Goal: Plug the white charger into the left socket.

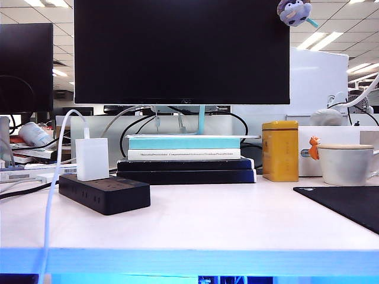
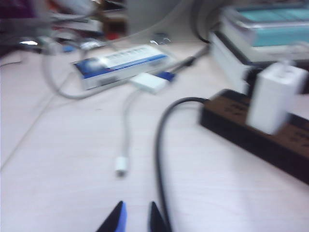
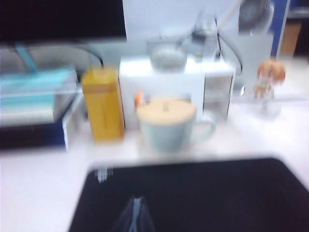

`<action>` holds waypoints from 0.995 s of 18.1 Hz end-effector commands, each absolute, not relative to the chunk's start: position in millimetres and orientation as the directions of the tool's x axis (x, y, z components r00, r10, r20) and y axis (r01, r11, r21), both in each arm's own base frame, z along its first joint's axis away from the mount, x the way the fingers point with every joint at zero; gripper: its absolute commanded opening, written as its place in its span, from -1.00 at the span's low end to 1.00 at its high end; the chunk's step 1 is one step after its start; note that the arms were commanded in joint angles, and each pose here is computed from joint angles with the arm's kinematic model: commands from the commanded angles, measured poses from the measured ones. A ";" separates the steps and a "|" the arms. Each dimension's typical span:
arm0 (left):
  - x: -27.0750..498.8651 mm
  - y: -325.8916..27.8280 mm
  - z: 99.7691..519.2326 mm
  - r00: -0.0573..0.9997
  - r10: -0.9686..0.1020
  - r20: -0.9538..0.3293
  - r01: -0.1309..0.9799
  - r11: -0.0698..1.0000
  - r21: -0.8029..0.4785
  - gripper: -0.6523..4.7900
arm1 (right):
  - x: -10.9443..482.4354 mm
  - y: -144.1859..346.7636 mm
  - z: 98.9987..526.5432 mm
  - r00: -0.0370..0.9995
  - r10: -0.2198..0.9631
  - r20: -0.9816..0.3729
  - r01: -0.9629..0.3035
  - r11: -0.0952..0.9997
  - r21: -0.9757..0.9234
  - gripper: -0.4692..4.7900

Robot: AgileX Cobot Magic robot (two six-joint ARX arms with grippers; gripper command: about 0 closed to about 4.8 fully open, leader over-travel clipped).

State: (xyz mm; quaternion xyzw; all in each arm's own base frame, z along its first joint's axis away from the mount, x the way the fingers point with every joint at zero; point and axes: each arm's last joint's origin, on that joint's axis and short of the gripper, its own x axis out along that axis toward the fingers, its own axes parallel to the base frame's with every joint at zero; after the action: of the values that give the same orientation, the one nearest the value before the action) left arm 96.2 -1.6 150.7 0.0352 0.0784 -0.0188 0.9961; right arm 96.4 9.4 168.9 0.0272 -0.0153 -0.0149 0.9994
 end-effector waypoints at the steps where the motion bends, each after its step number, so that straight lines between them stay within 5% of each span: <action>1: 95.7 -6.5 149.6 0.982 -0.083 -0.169 0.095 0.993 0.066 -0.48 | 95.7 13.6 146.6 0.980 0.093 -0.179 -0.087 0.995 0.040 -0.84; 2: 95.6 -7.3 149.6 0.981 -0.090 -0.169 0.103 0.993 0.066 -0.48 | 95.3 15.7 146.5 0.970 0.162 -0.180 -0.155 0.987 0.052 -0.84; 16: 96.0 -7.6 152.7 0.985 -0.101 -0.139 0.106 0.994 0.035 -0.49 | 95.2 15.3 147.4 0.973 0.156 -0.170 -0.149 0.987 0.052 -0.84; 18: 95.7 -7.5 151.2 0.983 -0.098 -0.157 0.096 0.995 -0.021 -0.71 | 95.2 15.3 147.4 0.973 0.156 -0.170 -0.149 0.987 0.052 -0.84</action>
State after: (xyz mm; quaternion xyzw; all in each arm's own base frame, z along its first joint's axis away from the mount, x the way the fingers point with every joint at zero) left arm 96.1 -7.4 151.0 0.0214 0.0757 -0.0481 0.9957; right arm 94.7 15.4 149.7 0.0177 0.0860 0.0780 0.9931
